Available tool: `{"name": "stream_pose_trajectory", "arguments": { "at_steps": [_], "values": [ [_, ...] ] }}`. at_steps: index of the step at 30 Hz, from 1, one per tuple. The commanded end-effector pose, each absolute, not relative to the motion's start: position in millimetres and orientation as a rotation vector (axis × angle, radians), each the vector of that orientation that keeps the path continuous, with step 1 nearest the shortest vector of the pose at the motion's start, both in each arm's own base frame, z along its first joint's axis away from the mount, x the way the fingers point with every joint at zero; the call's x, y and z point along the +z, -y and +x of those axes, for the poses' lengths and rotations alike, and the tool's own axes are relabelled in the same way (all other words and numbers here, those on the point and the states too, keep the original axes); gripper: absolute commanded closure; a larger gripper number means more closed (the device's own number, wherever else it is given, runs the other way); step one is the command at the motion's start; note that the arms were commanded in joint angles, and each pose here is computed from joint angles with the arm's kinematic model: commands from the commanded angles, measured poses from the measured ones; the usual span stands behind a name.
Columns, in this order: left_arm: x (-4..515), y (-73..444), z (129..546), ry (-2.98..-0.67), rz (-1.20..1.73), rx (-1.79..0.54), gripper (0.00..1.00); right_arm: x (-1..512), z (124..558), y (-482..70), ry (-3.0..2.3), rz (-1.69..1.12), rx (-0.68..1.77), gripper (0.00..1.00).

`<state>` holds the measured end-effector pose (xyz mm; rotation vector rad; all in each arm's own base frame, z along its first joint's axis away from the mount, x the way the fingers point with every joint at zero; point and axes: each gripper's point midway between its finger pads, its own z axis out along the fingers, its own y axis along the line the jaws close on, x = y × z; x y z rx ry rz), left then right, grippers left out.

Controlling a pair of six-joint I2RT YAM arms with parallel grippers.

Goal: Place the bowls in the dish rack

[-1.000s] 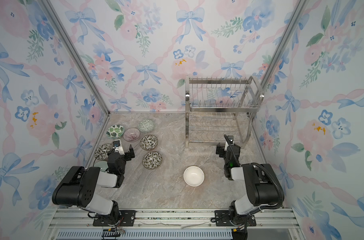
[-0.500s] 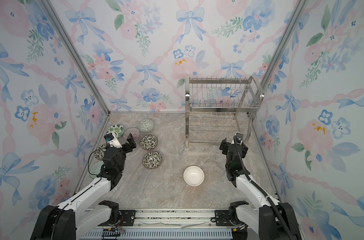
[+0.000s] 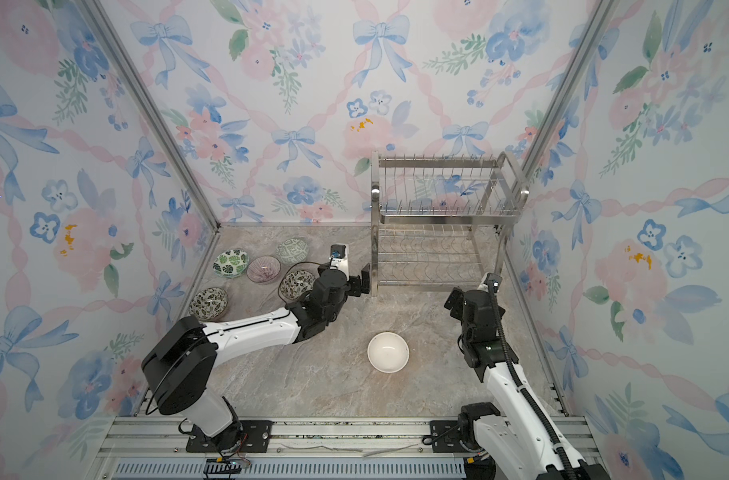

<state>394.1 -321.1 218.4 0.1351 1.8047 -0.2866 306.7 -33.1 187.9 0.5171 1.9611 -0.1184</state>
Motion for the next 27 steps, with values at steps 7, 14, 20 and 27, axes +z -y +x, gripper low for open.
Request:
{"name": "stream_pose_trajectory", "arguments": {
  "at_steps": [7,14,20,27],
  "values": [
    [199,369,424,-1.821,0.060,-0.206,0.02,183,300,37,-2.017,0.606,-0.030,0.03],
    [181,365,446,-1.838,-0.055,-0.209,0.27,181,303,36,-2.027,0.596,-0.024,0.03],
    [171,365,454,-1.853,-0.051,-0.208,0.65,179,305,44,-2.035,0.624,-0.019,0.04],
    [174,349,456,-1.852,-0.085,-0.202,0.85,166,305,56,-2.055,0.690,-0.047,0.03]
  ]
}}
